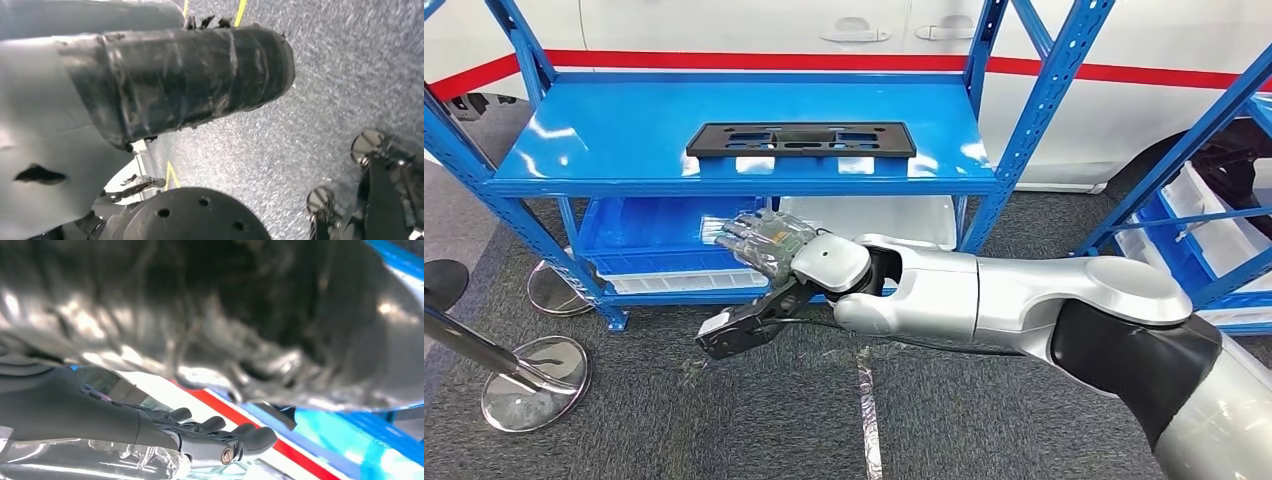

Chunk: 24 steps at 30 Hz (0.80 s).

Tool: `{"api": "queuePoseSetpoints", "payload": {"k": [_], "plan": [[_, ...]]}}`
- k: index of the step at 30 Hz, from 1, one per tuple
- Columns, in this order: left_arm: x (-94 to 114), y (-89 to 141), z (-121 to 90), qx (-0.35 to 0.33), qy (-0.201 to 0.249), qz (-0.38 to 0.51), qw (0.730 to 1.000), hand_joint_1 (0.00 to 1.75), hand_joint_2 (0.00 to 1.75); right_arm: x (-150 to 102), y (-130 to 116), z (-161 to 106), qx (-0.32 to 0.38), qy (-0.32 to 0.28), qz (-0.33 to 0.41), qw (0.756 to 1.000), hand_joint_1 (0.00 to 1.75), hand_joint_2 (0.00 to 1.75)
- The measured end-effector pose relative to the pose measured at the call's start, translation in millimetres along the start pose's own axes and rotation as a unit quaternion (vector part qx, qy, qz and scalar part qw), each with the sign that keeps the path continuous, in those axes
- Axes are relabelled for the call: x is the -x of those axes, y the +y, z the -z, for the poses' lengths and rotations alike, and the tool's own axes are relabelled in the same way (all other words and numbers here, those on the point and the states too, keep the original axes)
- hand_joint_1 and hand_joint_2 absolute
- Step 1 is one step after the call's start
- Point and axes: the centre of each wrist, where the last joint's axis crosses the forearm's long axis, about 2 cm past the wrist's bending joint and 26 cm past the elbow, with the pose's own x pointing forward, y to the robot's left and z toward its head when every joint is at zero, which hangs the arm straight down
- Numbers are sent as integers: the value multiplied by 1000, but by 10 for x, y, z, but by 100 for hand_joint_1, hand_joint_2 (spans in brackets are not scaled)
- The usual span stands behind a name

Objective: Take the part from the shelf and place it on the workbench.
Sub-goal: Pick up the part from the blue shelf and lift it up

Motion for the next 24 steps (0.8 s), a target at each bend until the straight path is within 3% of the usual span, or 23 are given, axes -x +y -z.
{"api": "queuePoseSetpoints", "payload": {"k": [5, 12, 24], "plan": [[4, -3, -1, 1, 3, 1, 1000, 0, 0, 16, 5, -2, -1, 0, 14, 1000, 0, 0], [5, -6, -1, 2, 6, 1, 1000, 0, 0, 72, -7, -9, 13, 0, 140, 990, 0, 0], [-8, -5, -2, 0, 10, 1, 1000, 0, 0, 128, -7, -14, 19, 16, 162, 986, 0, 0]]}}
